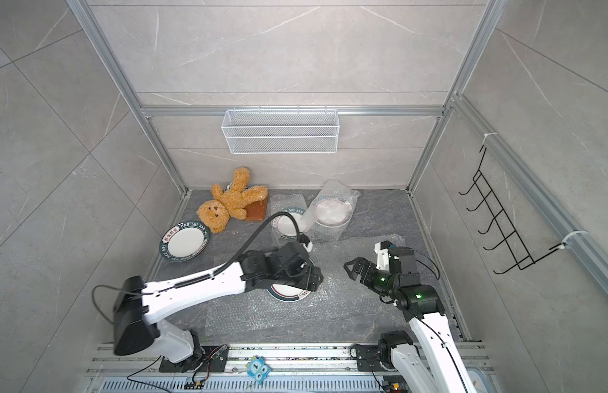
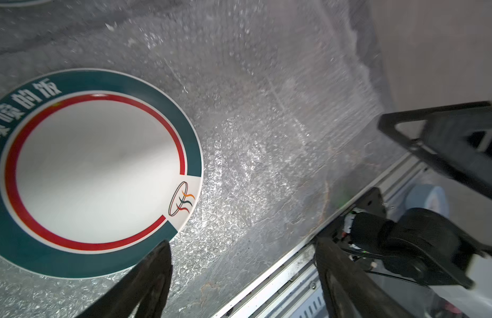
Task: Unpack dinner plates from bubble wrap
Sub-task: Adjust the plate at the bubble wrap, then pick up the plate from the bubble wrap.
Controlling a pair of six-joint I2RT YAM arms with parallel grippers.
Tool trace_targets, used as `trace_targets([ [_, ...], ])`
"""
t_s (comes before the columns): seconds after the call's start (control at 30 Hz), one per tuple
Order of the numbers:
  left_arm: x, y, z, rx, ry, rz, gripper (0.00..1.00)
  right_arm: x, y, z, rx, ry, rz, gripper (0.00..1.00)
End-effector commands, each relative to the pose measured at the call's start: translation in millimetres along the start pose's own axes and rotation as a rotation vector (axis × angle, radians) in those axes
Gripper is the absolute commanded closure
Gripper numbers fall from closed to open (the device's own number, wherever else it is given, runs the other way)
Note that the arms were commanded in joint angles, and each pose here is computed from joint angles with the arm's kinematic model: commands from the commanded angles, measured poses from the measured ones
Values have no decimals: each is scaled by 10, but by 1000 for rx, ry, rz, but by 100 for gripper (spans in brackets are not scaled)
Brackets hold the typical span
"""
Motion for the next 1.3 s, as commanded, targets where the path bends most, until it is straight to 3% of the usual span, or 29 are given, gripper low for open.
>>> trace_targets([
  [0.0,5,209,321,-60,-144,148,11,16,167,-5,131,9,44,0],
  [0.17,-346,771,578,-24,-188,413,8,18,215,-123,217,6,42,0],
  [0.37,-671,1287,400,-86,-172,684,11,-104,275,-410,234,55,78,0],
  [0.57,-823,1470,54,-38,-71,746,15,-502,385,-788,185,132,177,0],
  [0.77,-871,1582,-267,-47,-74,794,23,-836,436,-1074,140,209,235,0],
  [0.97,-872,1641,-433,-41,-76,819,43,-919,419,-1123,132,234,240,0],
  [1.27,-954,1730,-572,-27,-80,867,49,-943,391,-1136,117,247,236,0],
])
Point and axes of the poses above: each gripper's point midway between its finger pads, its own z axis back along the fingers, its own y axis along the line the jaws close on, x = y × z, the point moved 7 cm from there along z, back along the fingers, and after that the axes turned 15 degrees about -z, right-handed, at the moved point
